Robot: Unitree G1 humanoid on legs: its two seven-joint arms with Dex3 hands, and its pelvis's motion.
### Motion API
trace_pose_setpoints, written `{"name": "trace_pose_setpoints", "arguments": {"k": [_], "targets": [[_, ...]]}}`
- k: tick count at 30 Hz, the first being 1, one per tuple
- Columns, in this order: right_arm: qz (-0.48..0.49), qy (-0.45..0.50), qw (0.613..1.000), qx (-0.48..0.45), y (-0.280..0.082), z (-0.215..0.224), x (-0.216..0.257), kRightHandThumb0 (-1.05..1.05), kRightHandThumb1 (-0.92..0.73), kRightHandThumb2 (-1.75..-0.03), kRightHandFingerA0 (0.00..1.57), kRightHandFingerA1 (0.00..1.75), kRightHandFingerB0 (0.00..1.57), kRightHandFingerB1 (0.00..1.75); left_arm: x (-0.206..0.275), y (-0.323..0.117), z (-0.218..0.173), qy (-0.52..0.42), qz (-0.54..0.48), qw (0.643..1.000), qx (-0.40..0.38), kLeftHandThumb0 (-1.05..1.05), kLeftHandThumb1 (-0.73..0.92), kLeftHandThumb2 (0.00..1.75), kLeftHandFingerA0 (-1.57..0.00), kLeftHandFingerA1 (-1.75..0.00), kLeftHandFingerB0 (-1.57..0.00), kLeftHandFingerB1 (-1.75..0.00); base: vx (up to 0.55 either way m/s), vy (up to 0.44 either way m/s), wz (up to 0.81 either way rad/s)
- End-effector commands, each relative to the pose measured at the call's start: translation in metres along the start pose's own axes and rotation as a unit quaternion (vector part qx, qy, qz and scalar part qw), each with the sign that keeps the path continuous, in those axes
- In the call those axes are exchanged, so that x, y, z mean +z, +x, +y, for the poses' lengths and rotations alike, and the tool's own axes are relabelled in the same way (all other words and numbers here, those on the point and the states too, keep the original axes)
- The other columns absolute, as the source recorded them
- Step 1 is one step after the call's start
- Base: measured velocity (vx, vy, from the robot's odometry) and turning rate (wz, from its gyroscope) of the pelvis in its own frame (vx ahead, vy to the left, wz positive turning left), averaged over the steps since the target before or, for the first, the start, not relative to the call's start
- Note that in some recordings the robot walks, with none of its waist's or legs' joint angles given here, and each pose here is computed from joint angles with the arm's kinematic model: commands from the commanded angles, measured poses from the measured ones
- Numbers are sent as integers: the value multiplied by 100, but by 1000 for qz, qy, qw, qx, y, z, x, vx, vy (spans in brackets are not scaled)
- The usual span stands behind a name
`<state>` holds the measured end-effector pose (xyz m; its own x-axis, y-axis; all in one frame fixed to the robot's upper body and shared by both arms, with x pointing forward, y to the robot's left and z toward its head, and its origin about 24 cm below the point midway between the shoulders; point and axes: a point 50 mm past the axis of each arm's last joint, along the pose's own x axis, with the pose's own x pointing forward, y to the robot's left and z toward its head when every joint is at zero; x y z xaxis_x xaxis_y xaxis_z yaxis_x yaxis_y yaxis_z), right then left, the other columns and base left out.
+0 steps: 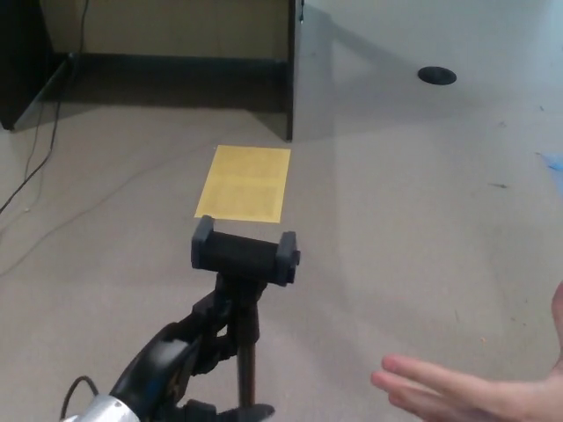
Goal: There is a tripod standing in front of the robot and the robot extends its left arm to grab it. It lifts the tripod and passes it to a person.
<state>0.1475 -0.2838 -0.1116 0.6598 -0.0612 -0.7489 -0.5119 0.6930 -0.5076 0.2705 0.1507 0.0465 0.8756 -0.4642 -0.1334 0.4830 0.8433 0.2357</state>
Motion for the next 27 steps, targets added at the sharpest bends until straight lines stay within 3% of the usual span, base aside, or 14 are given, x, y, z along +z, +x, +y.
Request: {"name": "trace_pose_setpoints", "arguments": {"k": [1, 13, 22, 23, 25, 26, 27], "targets": [[7, 3, 1000, 2, 0, -5, -1, -36, -70, -61, 61, 40, 43, 34, -10, 4, 11, 24, 35, 999, 6, -32, 16, 80, -3, -48, 0, -48, 0, 0, 0], [4, 2, 1000, -5, 2, -6, 2, -37, -69, -60, 64, 40, 45, 34, -31, 13, 41, 86, 80, 993, 35, -31, 23, 82, -5, -50, 0, -48, 0, 0, 0], [0, 2, 1000, -5, 3, -9, 5, -37, -69, -60, 64, 40, 44, 34, -28, 23, 40, 103, 68, 991, 41, -32, 21, 82, -4, -48, 0, -47, 0, 0, 0], [2, 3, 1000, -4, 4, -9, 5, -37, -69, -60, 64, 40, 44, 34, -28, 24, 38, 103, 64, 992, 40, -62, 39, 71, -22, -44, -6, -30, 0, 0, 0], [2, 3, 1000, -3, 4, -9, 5, -37, -70, -60, 63, 40, 43, 34, -26, 24, 37, 107, 58, 992, 35, -63, 40, 71, -22, -44, -7, -30, 0, 0, 0], [3, -6, 1000, -5, 4, -10, 5, -37, -69, -60, 64, 40, 43, 34, -23, 27, 31, 86, 50, 995, 26, -60, 38, 70, -22, -43, -6, -30, 0, 0, 0], [2, -6, 1000, -5, 4, -10, 5, -37, -69, -60, 64, 40, 43, 34, -22, 28, 28, 84, 43, 995, 19, -31, 20, 81, -3, -48, 0, -48, 0, 0, 0]]}}
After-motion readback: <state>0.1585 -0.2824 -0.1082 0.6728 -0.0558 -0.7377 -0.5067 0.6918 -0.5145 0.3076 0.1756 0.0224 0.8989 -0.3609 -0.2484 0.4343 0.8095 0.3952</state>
